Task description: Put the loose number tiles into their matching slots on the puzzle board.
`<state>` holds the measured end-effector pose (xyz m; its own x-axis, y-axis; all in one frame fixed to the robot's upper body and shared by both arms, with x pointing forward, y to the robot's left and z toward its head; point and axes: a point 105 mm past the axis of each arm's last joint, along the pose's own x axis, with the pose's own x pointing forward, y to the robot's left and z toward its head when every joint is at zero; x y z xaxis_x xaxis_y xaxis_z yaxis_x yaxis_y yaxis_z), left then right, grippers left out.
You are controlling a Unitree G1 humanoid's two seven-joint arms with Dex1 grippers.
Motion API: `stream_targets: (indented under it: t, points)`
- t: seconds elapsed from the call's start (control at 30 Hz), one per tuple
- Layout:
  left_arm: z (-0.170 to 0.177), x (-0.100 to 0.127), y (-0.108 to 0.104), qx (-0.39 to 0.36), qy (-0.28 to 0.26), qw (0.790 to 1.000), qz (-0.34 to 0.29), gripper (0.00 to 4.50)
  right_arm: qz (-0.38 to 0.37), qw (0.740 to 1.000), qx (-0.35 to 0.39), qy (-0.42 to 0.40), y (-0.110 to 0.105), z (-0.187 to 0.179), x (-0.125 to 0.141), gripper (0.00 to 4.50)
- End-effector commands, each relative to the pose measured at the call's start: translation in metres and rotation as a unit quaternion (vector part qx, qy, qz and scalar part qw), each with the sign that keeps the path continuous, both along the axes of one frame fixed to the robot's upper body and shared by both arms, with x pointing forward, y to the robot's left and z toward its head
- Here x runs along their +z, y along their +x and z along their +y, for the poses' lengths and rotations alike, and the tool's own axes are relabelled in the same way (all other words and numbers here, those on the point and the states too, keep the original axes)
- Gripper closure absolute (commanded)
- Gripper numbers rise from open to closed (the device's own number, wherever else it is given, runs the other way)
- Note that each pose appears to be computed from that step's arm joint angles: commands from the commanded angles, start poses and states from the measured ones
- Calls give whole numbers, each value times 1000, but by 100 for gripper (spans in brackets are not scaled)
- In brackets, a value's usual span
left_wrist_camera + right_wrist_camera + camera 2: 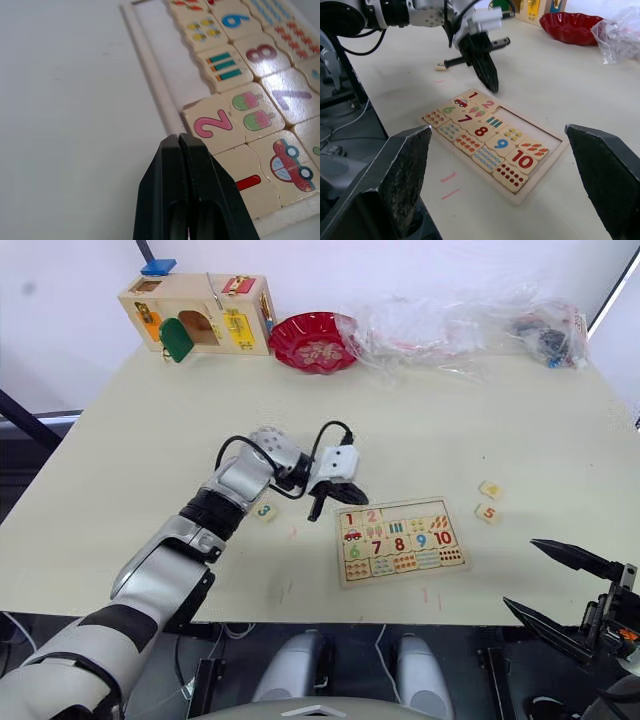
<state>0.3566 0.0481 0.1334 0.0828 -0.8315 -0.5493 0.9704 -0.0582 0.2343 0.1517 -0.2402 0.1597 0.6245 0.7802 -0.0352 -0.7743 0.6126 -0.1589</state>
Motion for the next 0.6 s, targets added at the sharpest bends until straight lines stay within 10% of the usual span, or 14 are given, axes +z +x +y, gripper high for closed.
stream_targets:
  t: [0.03,0.6]
  points:
    - [13,31,2,53,-76,996,2,445,-28,1000,-12,8,6,2,10,0]
    - [119,29,-38,379,-330,864,-6,445,-79,990,-78,86,70,14,17,0]
